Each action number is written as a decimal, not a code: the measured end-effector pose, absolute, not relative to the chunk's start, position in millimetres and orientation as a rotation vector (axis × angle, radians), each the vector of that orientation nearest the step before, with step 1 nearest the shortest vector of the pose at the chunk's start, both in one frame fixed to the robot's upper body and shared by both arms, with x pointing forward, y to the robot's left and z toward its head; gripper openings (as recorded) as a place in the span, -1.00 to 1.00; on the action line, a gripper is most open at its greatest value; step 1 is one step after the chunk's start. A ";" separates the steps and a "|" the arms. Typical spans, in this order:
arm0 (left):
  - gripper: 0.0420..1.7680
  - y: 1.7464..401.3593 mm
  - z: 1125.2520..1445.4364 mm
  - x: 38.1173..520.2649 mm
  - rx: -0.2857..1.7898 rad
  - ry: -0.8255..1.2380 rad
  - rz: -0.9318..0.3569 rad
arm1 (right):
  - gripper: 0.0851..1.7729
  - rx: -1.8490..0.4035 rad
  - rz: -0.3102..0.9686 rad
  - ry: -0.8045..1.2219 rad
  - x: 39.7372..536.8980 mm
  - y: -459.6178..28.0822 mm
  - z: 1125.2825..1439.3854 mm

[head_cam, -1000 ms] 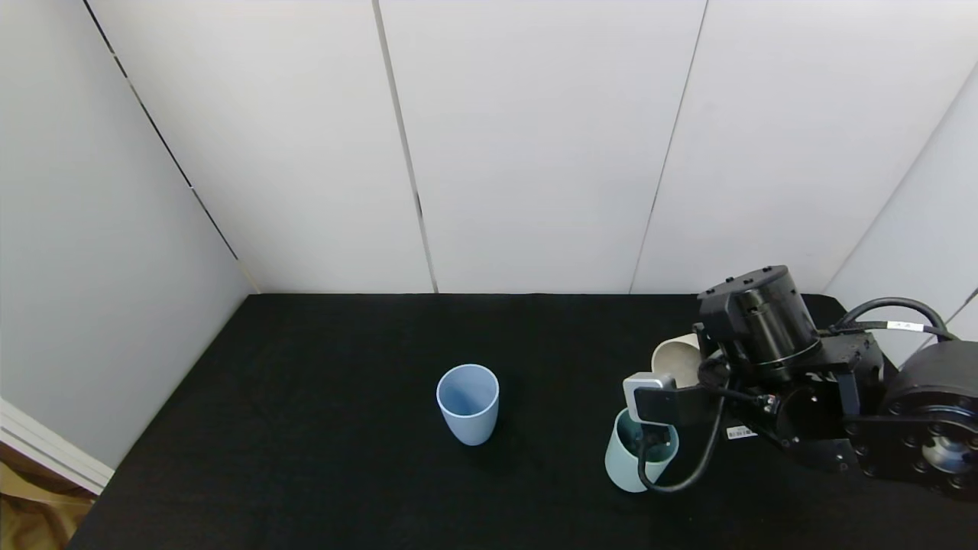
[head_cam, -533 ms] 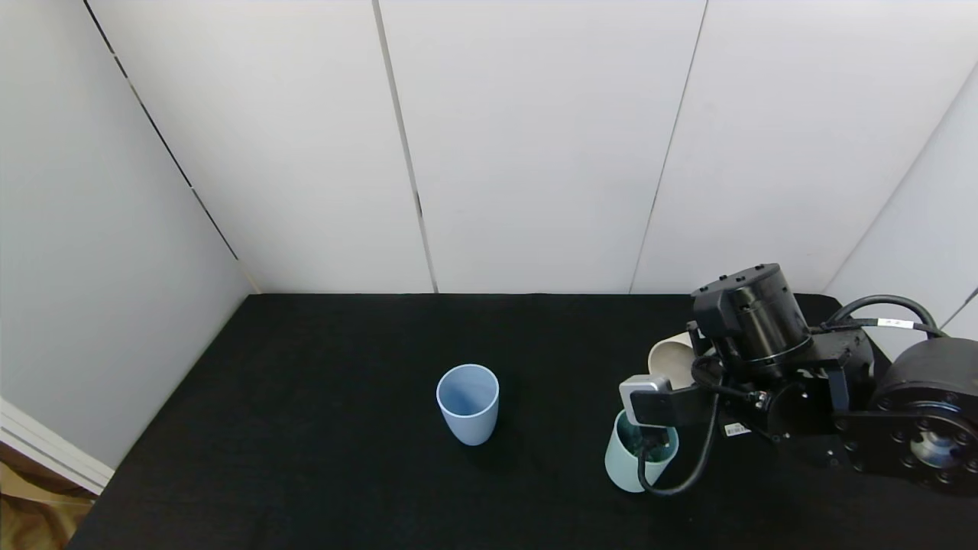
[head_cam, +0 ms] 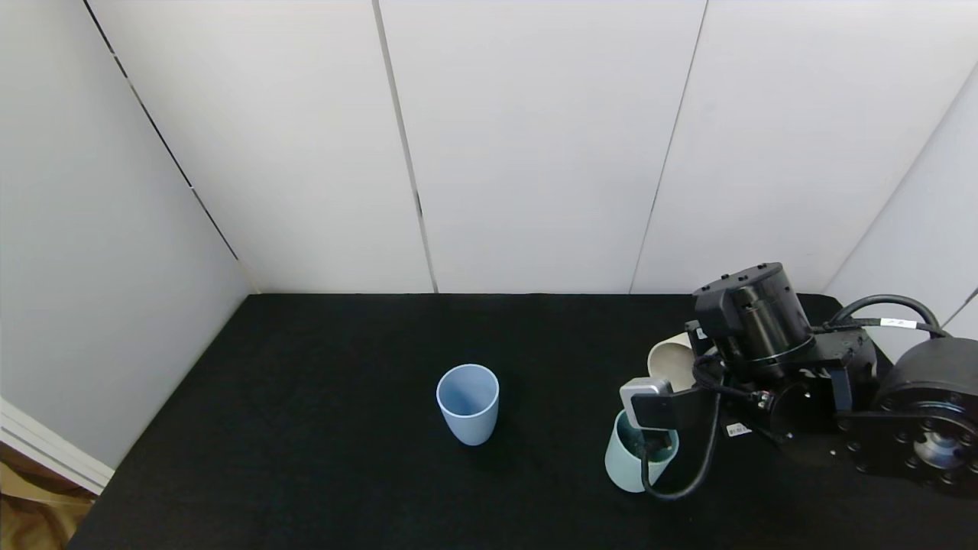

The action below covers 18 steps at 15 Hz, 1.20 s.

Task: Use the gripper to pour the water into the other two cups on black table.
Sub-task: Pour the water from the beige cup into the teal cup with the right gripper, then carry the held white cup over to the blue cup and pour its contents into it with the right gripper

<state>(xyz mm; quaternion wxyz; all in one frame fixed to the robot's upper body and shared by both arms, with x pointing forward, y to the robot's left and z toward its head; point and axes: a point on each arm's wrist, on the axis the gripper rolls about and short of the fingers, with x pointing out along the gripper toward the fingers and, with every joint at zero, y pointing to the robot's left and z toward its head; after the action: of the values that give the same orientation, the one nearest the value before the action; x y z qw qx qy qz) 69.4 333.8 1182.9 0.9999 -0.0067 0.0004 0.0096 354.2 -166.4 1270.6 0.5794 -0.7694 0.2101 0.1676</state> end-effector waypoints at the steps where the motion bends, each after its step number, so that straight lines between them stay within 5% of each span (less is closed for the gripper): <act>1: 0.94 333.8 1182.9 69.4 -0.013 0.001 0.019 | 0.38 -1.785 0.398 0.487 353.4 -166.7 1270.5; 10: 0.94 333.8 1182.9 69.4 -0.013 0.001 0.019 | 0.38 -1.361 0.424 0.444 343.9 -178.0 1285.5; 18: 0.94 333.8 1182.9 69.4 -0.013 0.001 0.019 | 0.38 -1.205 0.415 0.361 345.9 -150.0 1347.7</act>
<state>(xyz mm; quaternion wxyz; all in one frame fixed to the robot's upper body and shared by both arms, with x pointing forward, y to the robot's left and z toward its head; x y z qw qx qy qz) 69.4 333.8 1182.9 0.9999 -0.0065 0.0004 0.0096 345.9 -150.0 1347.7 0.7887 -0.5592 0.1677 0.1927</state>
